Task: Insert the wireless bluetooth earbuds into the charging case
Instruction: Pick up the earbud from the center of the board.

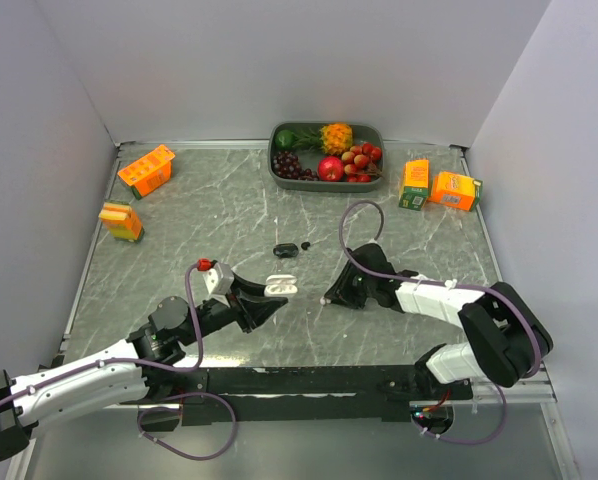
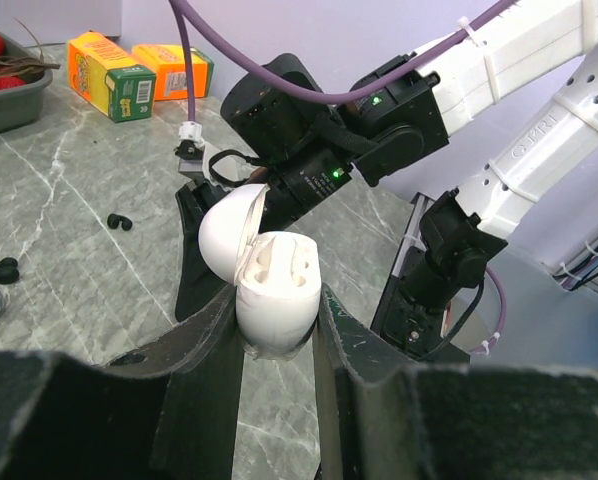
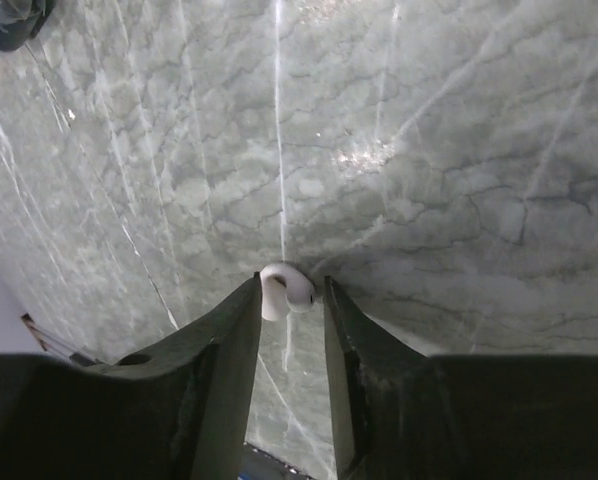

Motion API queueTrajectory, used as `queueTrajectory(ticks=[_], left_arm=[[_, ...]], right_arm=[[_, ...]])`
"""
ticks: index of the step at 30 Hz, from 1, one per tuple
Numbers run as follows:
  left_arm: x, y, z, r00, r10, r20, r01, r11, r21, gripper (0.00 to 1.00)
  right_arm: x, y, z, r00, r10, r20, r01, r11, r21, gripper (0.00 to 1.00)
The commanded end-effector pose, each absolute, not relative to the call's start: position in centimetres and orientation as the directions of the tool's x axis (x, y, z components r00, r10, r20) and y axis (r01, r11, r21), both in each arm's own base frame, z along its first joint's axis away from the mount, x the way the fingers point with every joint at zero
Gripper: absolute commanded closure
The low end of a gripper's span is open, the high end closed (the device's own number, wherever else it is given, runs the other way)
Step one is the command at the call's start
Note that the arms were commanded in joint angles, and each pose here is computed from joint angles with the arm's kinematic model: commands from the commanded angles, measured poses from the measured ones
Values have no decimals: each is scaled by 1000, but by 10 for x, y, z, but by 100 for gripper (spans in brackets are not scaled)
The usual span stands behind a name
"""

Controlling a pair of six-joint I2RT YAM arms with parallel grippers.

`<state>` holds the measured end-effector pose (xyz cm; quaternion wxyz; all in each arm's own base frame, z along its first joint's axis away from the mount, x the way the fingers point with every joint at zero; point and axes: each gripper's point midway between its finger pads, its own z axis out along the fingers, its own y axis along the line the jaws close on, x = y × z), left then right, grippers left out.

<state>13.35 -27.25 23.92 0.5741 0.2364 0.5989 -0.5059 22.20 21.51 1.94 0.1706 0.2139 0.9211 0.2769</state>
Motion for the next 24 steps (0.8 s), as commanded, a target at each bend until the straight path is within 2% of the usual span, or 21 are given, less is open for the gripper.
queueTrajectory(ticks=[1,6,8,9,11,14,18,24], left_arm=[[134,-271,251,-200,-336,-920,869,373,-325,99],[133,-272,252,-199,-334,-921,871,371,-322,99],[134,-271,251,-199,-329,-923,870,375,-320,99],[133,-271,252,-196,-330,-923,871,374,-319,99],[133,-270,253,-193,-333,-923,870,377,-318,99],[133,-269,253,-188,-336,-923,871,377,-314,99],[132,-271,253,-190,-331,-924,876,367,-312,99],[131,-271,252,-191,-311,-931,878,370,-304,99]], right_arm=[[225,213,21,-863,454,-221,278,793,542,55],[223,207,38,-877,386,-287,195,831,521,48],[228,206,54,-878,318,-357,103,854,509,48],[226,203,56,-888,277,-368,71,871,486,49],[238,200,71,-872,180,-455,-34,906,423,50],[244,198,76,-867,29,-497,-165,925,341,54],[250,204,67,-875,-118,-469,-275,919,282,65],[252,209,50,-876,-200,-440,-339,903,263,66]])
